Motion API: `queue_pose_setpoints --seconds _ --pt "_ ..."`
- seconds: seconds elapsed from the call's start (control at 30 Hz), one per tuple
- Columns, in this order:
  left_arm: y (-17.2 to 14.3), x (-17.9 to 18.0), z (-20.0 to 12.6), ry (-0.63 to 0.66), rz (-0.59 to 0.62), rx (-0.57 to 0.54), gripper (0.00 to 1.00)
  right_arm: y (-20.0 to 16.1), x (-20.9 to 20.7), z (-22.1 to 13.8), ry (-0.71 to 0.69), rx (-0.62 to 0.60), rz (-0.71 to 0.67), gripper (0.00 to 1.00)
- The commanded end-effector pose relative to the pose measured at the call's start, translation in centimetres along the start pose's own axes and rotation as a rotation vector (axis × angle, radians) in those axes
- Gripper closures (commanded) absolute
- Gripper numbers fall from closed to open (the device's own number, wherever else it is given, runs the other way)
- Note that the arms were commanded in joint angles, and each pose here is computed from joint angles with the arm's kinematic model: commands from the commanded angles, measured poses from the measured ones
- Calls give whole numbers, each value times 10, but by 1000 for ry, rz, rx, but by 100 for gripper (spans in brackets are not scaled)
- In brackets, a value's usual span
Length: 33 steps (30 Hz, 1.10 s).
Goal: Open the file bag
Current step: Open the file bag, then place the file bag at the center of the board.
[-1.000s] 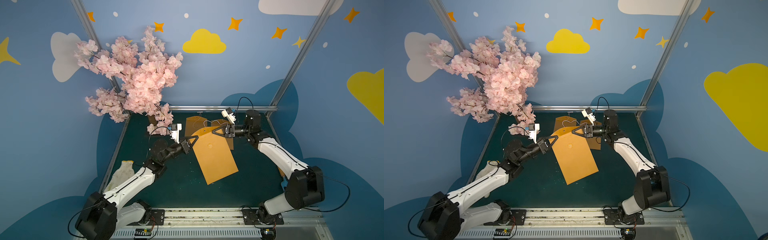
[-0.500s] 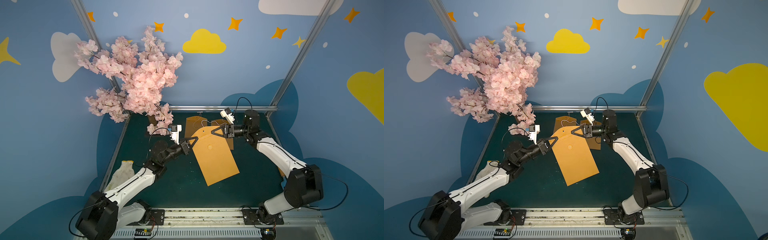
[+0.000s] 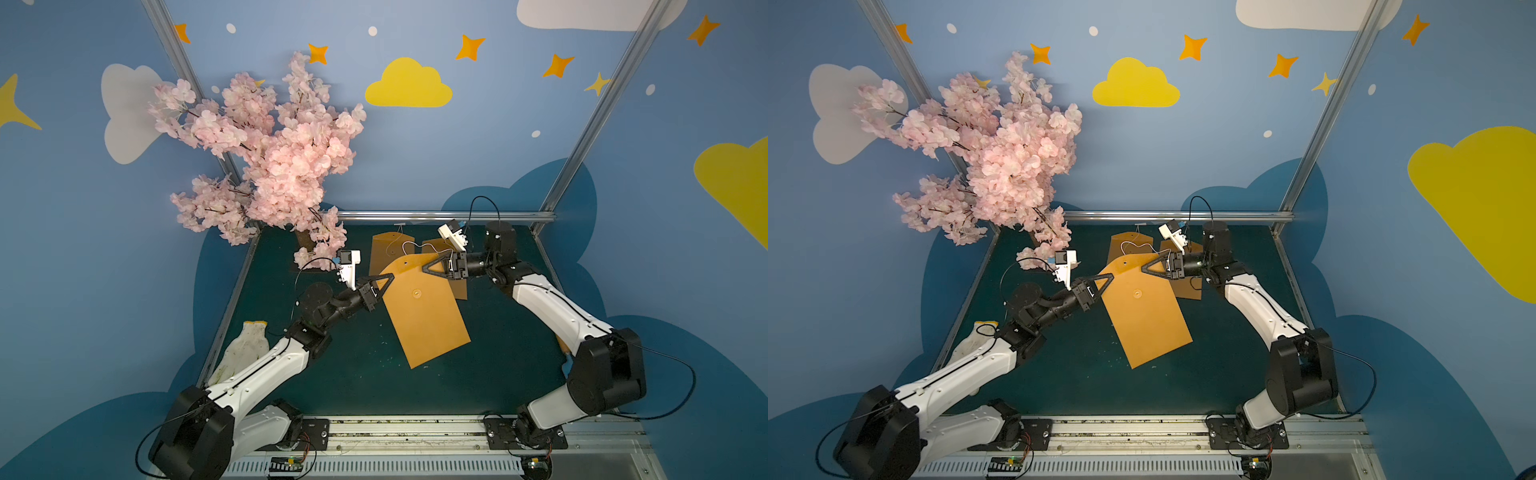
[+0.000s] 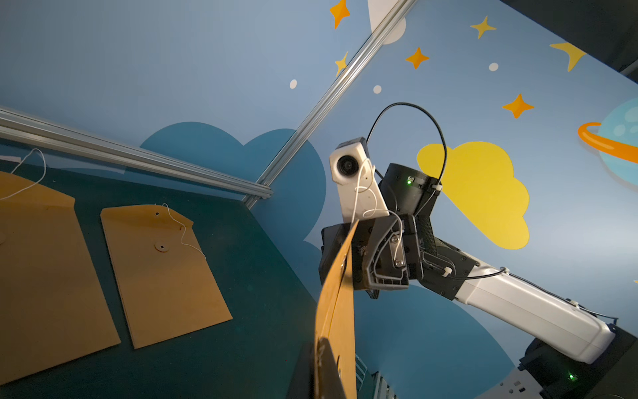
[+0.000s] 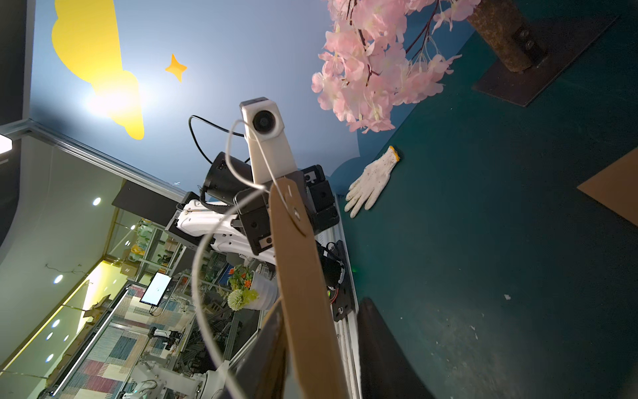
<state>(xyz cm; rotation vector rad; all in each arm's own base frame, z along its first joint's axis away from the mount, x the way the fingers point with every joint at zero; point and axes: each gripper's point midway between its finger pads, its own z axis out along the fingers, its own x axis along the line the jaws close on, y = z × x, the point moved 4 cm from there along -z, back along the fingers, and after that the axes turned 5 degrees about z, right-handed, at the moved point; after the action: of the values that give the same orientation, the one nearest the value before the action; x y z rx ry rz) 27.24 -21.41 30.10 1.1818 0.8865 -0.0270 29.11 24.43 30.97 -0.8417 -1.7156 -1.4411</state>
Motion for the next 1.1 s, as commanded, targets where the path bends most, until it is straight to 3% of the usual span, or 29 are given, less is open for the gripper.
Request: queue_pose_setpoints --seconds 0.0,0.4,0.6,0.8,1.07 --pt "22 -7 -5 -3 18 -64 97 -7 14 -6 3 23 -39 65" --pt "29 1 -9 20 11 -63 97 -21 5 -8 0 46 -12 81" --pt "30 1 -7 22 8 -57 97 -25 -2 -7 3 51 -7 98" --pt "32 1 -7 25 9 -48 67 -22 -6 -7 -16 37 1 100" --pt "41 2 -22 101 64 -47 48 -18 -10 -11 -55 10 20 100"
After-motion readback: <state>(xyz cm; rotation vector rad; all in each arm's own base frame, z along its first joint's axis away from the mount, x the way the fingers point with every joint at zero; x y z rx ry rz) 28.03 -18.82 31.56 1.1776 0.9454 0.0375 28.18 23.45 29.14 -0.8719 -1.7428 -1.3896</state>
